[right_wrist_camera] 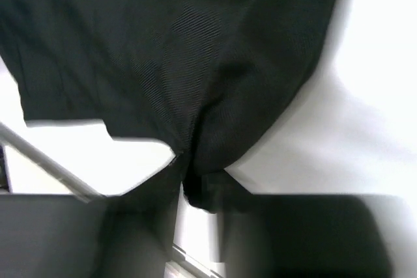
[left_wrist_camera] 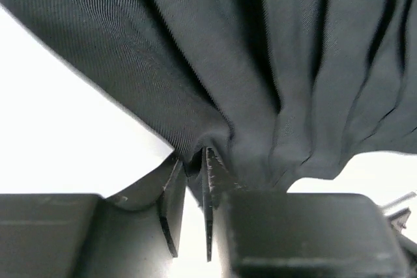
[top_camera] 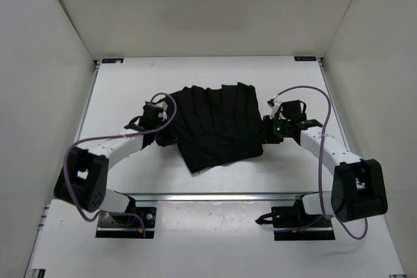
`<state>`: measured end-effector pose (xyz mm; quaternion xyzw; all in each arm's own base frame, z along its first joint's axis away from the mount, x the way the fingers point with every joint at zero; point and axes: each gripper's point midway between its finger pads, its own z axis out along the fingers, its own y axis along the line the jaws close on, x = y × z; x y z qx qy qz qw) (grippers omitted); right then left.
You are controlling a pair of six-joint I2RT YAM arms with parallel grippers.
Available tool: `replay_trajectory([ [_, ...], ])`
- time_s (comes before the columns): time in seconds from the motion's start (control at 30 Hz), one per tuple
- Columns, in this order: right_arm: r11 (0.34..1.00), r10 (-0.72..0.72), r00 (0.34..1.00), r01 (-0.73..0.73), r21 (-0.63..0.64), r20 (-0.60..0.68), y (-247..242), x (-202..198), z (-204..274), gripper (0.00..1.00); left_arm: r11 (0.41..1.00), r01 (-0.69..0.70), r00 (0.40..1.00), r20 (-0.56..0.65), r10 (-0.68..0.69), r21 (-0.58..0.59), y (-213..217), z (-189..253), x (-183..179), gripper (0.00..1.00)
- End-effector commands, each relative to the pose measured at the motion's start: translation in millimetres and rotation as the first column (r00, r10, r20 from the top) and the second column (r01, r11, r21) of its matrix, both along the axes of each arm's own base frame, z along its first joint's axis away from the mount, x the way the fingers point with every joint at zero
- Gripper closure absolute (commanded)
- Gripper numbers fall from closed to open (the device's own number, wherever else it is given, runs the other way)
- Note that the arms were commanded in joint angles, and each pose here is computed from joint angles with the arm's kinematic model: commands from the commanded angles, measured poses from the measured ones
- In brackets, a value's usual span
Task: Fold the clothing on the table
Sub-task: Flatten the skirt out
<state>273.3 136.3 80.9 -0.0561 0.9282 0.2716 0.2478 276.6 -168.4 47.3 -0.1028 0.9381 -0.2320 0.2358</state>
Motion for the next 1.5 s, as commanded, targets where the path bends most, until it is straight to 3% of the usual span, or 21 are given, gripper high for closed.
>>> replay_trajectory([
  [0.0,0.999,0.048,0.998,-0.048,-0.007,-0.033,11,-24,-4,0.71,0.995,0.078,0.996,0.029,-0.080,0.060,-2,13,20,0.69],
  [0.07,1.000,0.030,0.998,-0.030,0.005,-0.055,11,-29,-10,0.46,0.993,0.094,0.995,0.029,-0.097,0.075,-1,15,22,0.57],
  [0.1,0.999,0.013,0.999,-0.012,0.030,-0.051,9,-25,-6,0.38,0.992,0.102,0.994,0.020,-0.104,0.076,-2,13,20,0.48],
  [0.23,0.997,-0.068,0.998,0.068,0.047,0.002,-9,-12,6,0.23,0.988,0.105,0.994,0.006,-0.107,0.112,10,20,17,0.21],
  [0.33,0.995,-0.090,0.995,0.089,0.038,0.031,-19,-5,8,0.22,0.988,0.112,0.993,0.010,-0.114,0.110,11,31,10,0.14],
  [0.67,0.998,-0.053,0.999,0.053,0.039,0.002,-9,0,-13,0.31,0.988,0.148,0.987,-0.056,-0.151,-0.049,-38,-8,-56,0.17],
  [0.7,0.998,-0.045,0.999,0.045,0.045,0.001,-7,2,-15,0.34,0.987,0.152,0.987,-0.049,-0.155,-0.059,-42,-8,-55,0.18],
  [0.83,0.998,-0.014,0.999,0.017,0.057,-0.047,1,-1,-21,0.61,0.990,0.122,0.991,-0.043,-0.125,-0.065,-44,-18,-52,0.24],
  [1.0,0.999,0.006,0.997,-0.002,0.044,-0.075,6,-9,-28,0.63,0.992,0.101,0.993,-0.059,-0.105,-0.072,-46,-27,-50,0.32],
  [1.07,0.999,0.003,0.998,0.000,0.050,-0.070,7,-9,-29,0.71,0.990,0.110,0.991,-0.063,-0.116,-0.085,-49,-27,-52,0.45],
  [1.13,0.998,0.003,0.997,0.003,0.063,-0.081,7,-9,-31,0.98,0.992,0.094,0.992,-0.073,-0.100,-0.082,-46,-30,-51,0.75],
  [1.23,0.997,-0.007,0.998,0.012,0.078,-0.067,4,4,-23,1.00,0.995,0.075,0.994,-0.068,-0.080,-0.072,-38,-23,-42,1.00],
  [1.33,0.997,-0.011,1.000,0.011,0.076,-0.010,0,35,-2,1.00,0.999,0.052,0.998,-0.036,-0.052,-0.017,-20,-8,-16,1.00],
  [1.47,0.994,0.001,0.992,-0.015,0.108,0.125,-2,98,60,1.00,0.999,0.030,0.997,0.072,-0.032,0.027,12,46,62,1.00],
])
